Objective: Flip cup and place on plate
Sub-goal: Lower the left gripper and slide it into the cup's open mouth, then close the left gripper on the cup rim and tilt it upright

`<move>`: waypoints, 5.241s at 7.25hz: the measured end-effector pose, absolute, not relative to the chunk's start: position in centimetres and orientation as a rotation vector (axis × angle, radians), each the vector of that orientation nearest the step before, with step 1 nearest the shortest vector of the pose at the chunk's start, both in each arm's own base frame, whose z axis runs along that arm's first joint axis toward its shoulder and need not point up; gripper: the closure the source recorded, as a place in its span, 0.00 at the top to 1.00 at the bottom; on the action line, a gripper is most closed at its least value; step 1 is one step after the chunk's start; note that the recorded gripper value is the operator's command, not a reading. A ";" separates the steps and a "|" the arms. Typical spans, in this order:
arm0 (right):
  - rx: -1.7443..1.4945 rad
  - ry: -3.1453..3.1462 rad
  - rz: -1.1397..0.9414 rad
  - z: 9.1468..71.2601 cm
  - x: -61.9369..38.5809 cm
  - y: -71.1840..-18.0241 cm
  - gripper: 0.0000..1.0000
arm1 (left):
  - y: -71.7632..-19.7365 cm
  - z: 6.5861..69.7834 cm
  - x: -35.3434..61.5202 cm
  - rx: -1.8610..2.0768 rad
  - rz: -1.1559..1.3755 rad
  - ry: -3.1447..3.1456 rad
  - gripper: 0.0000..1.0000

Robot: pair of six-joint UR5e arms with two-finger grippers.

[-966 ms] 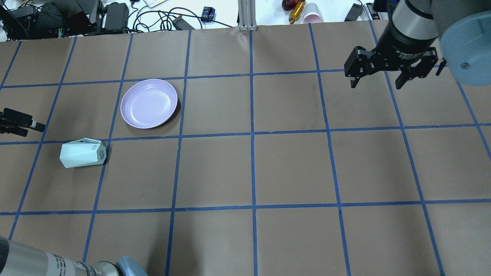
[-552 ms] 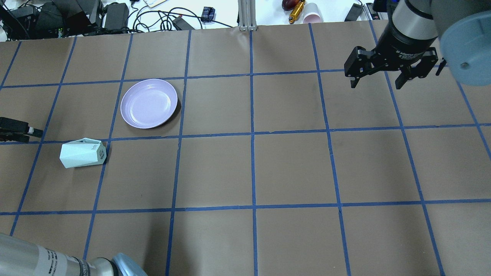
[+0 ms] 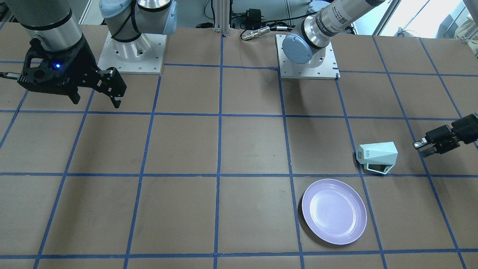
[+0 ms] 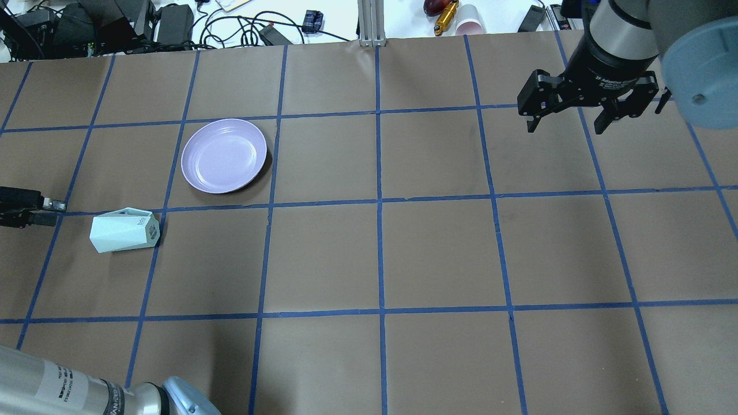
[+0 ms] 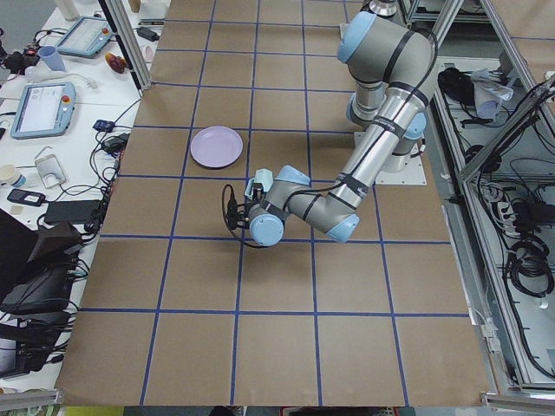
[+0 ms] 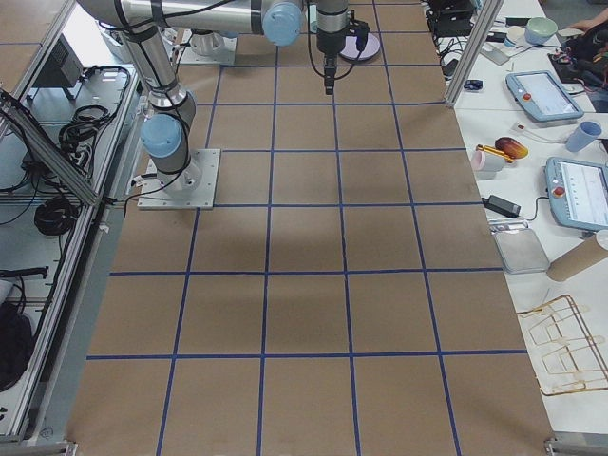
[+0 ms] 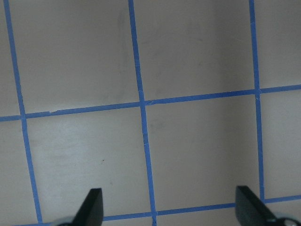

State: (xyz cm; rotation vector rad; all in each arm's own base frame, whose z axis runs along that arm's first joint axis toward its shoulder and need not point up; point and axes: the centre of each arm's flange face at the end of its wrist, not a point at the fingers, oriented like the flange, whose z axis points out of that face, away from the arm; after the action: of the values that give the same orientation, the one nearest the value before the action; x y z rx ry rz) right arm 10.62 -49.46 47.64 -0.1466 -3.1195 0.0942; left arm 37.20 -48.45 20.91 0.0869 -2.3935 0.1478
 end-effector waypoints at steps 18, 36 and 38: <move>-0.147 -3.119 0.094 47.6 10.6 -49.5 1.00 | -47.8 12.8 33.1 0.125 0.016 -1.962 1.00; -0.147 -3.120 0.094 47.6 10.6 -49.5 1.00 | -49.3 11.7 30.4 0.050 -0.010 -1.947 0.23; -0.147 -3.121 0.093 47.6 10.6 -49.5 1.00 | -49.3 11.7 30.4 0.045 -0.003 -1.947 0.00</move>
State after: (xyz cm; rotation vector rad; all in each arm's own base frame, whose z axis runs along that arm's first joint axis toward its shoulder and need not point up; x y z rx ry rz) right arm 10.63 -49.49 47.59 -0.1465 -3.1209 0.0928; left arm 30.43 -49.26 11.69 0.0448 -1.9472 -0.0034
